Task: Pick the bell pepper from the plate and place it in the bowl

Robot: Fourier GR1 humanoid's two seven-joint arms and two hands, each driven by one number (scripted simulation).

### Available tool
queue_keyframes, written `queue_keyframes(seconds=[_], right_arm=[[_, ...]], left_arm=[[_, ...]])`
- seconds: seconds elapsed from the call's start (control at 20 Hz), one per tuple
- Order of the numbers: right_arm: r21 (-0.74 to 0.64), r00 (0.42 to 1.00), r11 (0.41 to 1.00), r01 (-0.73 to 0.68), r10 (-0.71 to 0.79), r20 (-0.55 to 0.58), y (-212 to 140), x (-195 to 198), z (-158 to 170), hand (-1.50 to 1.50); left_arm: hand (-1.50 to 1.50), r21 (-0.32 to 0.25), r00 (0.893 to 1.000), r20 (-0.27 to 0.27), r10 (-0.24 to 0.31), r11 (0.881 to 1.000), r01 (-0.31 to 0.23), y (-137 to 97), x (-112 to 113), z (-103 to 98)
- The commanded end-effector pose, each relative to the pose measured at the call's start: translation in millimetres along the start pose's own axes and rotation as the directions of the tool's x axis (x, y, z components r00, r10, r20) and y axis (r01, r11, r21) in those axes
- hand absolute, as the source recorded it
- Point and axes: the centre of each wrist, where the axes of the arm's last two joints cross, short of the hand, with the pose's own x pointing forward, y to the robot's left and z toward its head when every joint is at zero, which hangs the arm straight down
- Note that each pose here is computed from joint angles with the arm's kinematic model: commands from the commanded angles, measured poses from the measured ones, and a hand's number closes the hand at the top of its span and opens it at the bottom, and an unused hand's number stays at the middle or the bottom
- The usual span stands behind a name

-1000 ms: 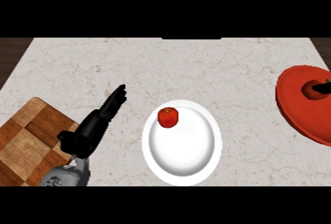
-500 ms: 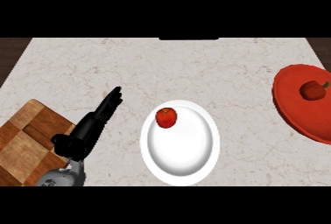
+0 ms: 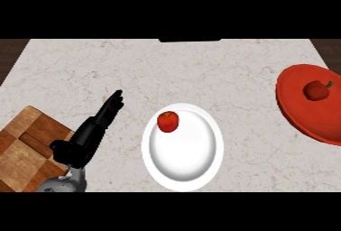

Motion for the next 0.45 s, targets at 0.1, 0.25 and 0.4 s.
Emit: queue_keyframes(seconds=[0.1,0.25,0.4], right_arm=[[-0.078,0.998,0.995,0.059,-0.059,-0.005,-82,-70,9,-1.5],[-0.015,0.997,0.997,0.073,-0.073,-0.005,-116,-101,22,-1.5],[0.003,0.994,0.994,0.11,-0.11,-0.002,-143,-117,22,-1.5]], left_arm=[[0.0,0.009,1.0,0.004,0.012,1.0,-0.012,-7,5,-2],[0.0,-0.001,1.0,-0.001,-0.004,1.0,0.004,5,-16,8],[0.0,-0.009,1.0,0.011,-0.003,1.0,0.003,3,4,1]])
